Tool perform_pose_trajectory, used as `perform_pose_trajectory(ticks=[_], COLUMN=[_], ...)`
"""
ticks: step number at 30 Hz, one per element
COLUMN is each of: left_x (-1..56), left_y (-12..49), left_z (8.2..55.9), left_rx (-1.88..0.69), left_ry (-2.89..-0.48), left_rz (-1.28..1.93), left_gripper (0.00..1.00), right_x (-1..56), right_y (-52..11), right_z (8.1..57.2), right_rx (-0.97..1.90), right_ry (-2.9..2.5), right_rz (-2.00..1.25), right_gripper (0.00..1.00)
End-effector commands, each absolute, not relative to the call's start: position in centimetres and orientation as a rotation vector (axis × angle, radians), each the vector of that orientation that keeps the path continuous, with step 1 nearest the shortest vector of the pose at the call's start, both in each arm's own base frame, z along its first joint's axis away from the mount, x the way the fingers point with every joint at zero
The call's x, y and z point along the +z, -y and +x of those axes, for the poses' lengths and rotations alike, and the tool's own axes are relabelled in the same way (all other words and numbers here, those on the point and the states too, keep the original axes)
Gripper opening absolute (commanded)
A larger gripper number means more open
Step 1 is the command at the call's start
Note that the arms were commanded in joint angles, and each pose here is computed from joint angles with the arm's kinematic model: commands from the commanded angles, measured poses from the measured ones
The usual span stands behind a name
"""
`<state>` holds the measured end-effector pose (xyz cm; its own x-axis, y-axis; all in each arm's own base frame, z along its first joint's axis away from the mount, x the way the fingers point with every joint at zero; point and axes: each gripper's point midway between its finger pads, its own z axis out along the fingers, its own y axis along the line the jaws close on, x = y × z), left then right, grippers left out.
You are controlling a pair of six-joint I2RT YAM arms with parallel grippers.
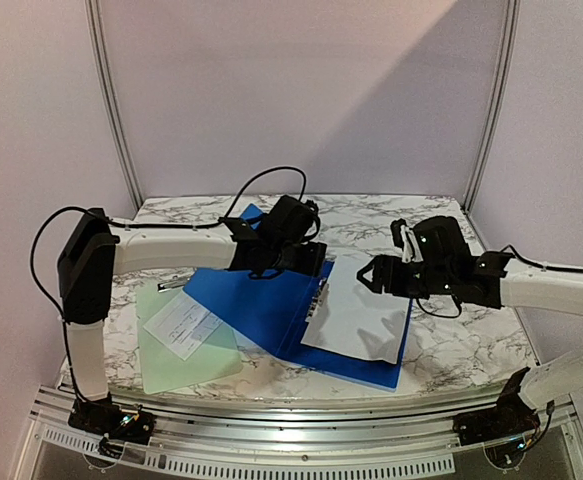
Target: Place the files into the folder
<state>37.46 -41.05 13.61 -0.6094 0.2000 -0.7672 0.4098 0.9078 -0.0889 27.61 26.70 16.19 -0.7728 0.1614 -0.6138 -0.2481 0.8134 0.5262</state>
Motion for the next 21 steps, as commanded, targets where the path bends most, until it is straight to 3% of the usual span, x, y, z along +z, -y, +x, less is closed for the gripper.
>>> perform_pose_trajectory(ticks=[1, 21], left_x=[15.0, 18.0], left_y=[39.9, 35.9], left_z=[37.1, 33.4], left_rx=[-0.36, -0.42], left_ry=[-2.222, -2.168], left_rz=[0.446, 0.475], left_gripper=[0.67, 0.67], right_x=[18.2, 12.8], right_y=[-29.3, -33.7], right_z=[29.5, 37.8], right_rx=[0.996, 1.275], right_ry=[-2.301, -2.459], right_rz=[-0.171, -0.194], right_gripper=[0.73, 0.73])
